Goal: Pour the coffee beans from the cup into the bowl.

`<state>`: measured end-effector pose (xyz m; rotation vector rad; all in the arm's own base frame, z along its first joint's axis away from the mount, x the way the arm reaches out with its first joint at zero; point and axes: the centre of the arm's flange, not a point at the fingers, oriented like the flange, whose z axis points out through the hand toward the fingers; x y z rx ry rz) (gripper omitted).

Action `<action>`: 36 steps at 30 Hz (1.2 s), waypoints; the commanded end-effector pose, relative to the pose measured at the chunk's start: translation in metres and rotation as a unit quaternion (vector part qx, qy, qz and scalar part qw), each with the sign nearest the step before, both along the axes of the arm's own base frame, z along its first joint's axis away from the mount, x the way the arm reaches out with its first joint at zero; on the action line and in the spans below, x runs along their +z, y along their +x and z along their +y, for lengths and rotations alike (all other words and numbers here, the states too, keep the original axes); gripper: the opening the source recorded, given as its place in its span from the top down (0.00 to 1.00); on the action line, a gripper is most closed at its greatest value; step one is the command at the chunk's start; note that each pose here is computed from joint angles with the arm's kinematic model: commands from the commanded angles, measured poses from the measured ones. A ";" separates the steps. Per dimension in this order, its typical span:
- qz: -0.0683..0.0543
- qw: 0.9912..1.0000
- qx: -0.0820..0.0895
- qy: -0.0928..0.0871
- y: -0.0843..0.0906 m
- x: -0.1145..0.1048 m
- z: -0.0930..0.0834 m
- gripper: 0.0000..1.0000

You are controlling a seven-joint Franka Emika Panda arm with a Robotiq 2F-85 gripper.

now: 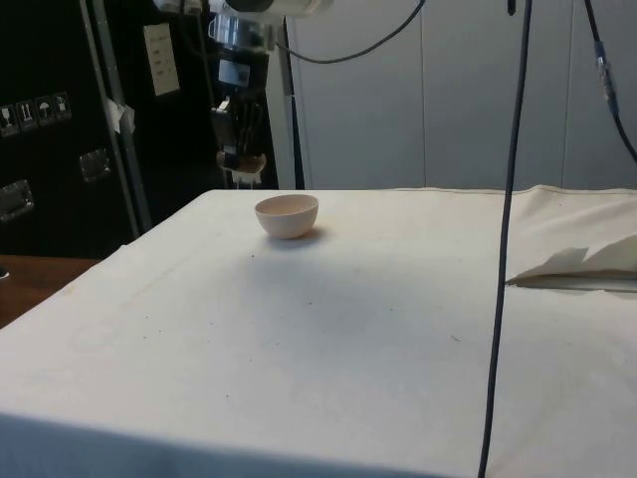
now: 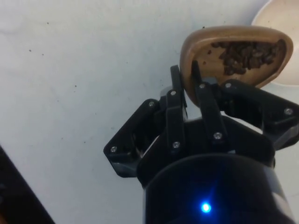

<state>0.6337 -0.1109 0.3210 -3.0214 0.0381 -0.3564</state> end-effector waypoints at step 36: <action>-0.005 1.000 0.006 0.030 -0.022 -0.016 -0.042 1.00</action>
